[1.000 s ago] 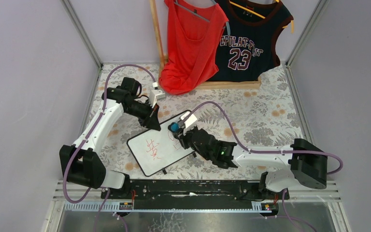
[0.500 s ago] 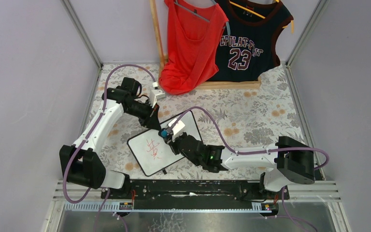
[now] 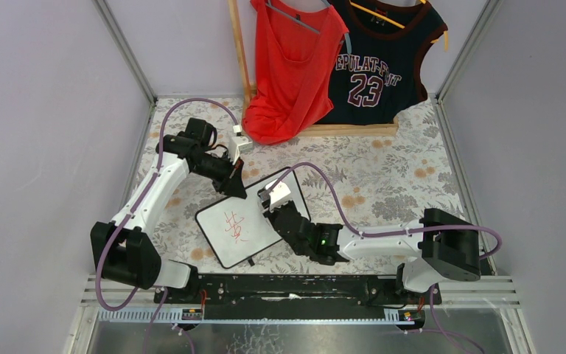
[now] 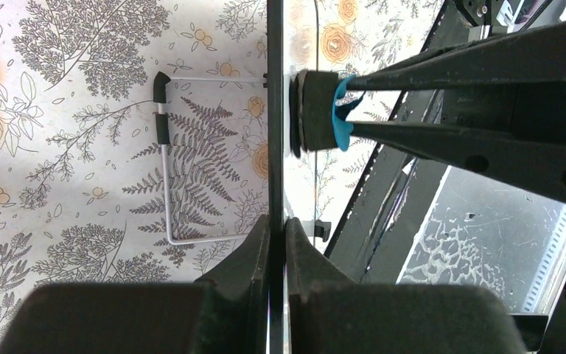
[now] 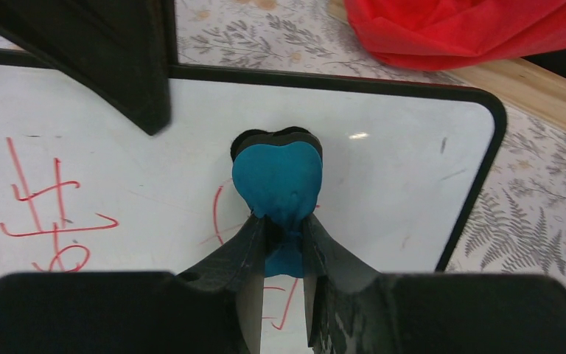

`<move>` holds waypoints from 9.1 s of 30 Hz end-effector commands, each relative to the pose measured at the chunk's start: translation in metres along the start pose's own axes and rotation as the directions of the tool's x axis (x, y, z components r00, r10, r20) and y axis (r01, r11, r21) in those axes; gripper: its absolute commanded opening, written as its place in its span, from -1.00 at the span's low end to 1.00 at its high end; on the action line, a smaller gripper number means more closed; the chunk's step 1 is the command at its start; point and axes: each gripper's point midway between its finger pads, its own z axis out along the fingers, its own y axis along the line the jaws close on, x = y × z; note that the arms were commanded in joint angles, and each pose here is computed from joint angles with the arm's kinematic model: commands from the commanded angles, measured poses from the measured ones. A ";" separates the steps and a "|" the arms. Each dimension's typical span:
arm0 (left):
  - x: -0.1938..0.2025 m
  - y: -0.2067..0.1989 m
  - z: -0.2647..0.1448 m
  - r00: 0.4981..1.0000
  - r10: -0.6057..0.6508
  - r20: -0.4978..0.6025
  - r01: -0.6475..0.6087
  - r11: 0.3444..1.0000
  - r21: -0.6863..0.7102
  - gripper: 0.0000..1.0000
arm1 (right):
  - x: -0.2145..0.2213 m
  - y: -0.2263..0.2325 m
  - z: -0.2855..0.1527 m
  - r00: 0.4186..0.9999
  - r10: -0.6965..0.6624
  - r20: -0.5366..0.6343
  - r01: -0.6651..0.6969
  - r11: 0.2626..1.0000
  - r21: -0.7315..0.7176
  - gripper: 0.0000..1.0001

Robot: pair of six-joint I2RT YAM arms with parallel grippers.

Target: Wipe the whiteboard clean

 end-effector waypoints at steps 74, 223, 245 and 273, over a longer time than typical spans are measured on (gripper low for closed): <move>0.037 0.001 0.014 0.992 0.022 -0.121 -0.021 1.000 0.003 -1.00 | 0.001 0.020 0.016 0.999 -0.033 -0.036 0.034 0.999 0.014 -1.00; 0.048 0.001 0.021 0.989 0.002 -0.148 0.001 1.000 0.020 -1.00 | 0.067 -0.041 -0.020 0.974 0.163 -0.158 -0.157 0.986 0.045 -1.00; 0.050 -0.001 0.021 0.989 0.001 -0.150 0.003 1.000 0.026 -1.00 | 0.098 -0.005 -0.028 0.973 0.118 -0.198 -0.104 0.992 0.076 -1.00; 0.051 -0.002 0.023 0.988 -0.001 -0.152 0.006 0.999 0.033 -1.00 | 0.042 0.085 0.000 0.986 0.096 -0.139 -0.113 0.986 -0.120 -1.00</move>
